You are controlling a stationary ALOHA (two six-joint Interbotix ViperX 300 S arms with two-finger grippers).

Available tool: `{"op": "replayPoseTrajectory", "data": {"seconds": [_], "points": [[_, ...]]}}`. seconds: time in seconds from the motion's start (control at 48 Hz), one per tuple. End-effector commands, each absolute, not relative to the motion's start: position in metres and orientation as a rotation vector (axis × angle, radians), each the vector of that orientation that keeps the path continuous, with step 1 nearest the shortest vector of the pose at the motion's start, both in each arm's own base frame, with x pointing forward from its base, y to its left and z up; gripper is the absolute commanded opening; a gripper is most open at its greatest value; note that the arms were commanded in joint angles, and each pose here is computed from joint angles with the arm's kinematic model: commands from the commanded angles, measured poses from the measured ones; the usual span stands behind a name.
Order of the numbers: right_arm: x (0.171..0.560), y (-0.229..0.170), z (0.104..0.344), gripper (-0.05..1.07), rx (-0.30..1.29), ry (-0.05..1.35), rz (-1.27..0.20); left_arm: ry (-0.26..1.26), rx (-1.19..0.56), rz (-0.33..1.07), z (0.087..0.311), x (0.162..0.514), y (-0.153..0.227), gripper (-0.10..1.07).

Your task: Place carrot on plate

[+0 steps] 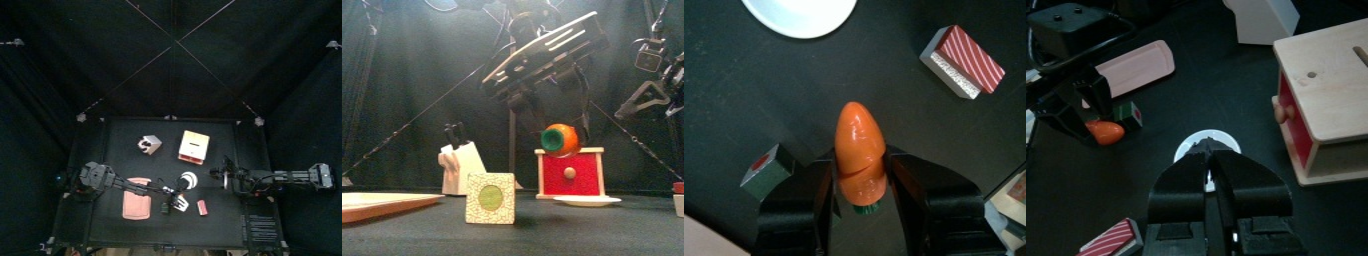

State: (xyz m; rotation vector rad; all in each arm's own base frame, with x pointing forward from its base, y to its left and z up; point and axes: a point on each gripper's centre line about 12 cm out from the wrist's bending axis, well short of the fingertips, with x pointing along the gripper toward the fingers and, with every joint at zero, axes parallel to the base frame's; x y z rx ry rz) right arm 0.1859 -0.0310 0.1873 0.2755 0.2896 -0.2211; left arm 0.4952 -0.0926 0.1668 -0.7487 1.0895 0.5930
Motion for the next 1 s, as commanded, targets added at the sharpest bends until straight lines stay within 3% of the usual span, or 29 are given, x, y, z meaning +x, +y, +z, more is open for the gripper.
{"op": "replayPoseTrajectory", "data": {"seconds": [0.0, 0.292, 0.667, 0.979], "points": [[0.188, -0.032, 0.191, 0.03, 0.28, 0.28, -0.225, 1.036, -0.77, 0.566, 0.195, 0.494, -0.089, 0.64], [0.188, -0.032, 0.191, 0.03, 0.281, 0.281, -0.226, 1.04, -0.769, 0.571, 0.205, 0.479, -0.087, 0.64], [0.188, -0.031, 0.191, 0.03, 0.309, 0.281, -0.228, 1.128, -0.784, 0.725, 0.215, 0.412, -0.078, 0.64], [0.189, -0.032, 0.193, 0.03, 0.305, 0.275, -0.229, 1.159, -0.851, 0.875, 0.19, 0.349, -0.079, 0.64]]}}
